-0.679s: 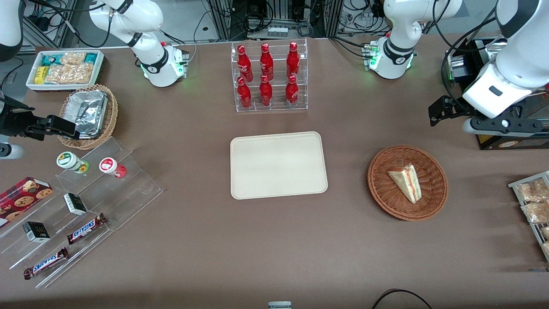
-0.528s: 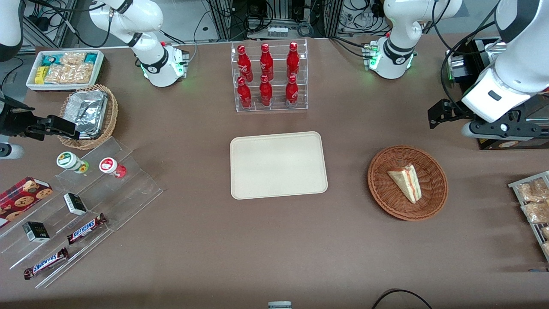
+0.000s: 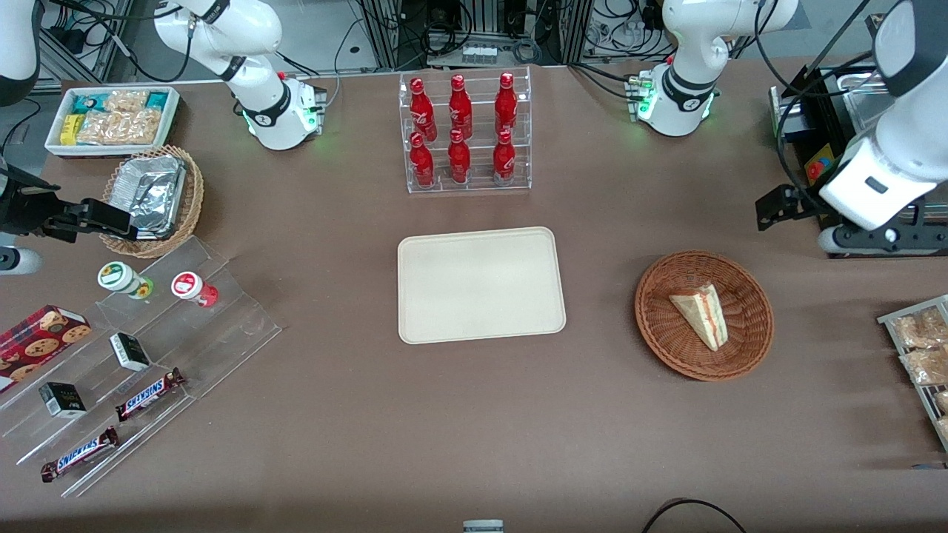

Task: Place sandwich from basket to tray
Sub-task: 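Lower the open left gripper over the sandwich in the wicker basket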

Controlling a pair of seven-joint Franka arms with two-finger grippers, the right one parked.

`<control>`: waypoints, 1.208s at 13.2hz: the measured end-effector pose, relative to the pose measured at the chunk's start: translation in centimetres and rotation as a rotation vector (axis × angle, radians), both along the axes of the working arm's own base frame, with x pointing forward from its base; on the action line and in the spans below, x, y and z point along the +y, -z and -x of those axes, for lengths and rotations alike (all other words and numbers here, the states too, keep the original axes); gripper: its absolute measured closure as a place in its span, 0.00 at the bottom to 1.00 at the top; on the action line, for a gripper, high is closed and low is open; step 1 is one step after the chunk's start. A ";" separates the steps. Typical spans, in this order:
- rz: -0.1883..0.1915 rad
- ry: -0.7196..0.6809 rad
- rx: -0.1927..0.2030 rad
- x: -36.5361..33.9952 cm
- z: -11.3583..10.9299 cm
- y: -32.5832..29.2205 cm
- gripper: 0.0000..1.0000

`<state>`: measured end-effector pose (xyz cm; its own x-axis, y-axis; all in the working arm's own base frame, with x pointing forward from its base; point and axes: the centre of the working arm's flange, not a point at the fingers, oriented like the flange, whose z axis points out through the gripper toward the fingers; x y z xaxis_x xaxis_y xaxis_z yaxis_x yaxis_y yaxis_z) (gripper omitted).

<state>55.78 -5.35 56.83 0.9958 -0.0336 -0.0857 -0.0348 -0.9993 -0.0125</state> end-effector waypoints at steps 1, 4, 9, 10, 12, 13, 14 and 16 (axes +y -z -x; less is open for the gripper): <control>0.001 -0.008 -0.002 0.5 -0.4 1.8 0.00; 0.001 -0.069 -0.031 1.4 -1.1 8.1 0.00; 0.000 -0.274 -0.087 1.5 -0.1 17.4 0.00; -0.001 -0.313 -0.088 1.4 0.2 18.9 0.00; 0.000 -0.364 -0.094 1.2 0.5 21.6 0.00; 0.002 -0.373 -0.099 1.2 0.6 22.8 0.00; 0.004 -0.378 -0.101 1.1 0.7 23.9 0.00; 0.004 -0.393 -0.097 1.1 0.8 25.7 0.00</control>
<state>54.98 -4.26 31.10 0.9363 0.3512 0.0085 0.3511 -0.9363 0.0069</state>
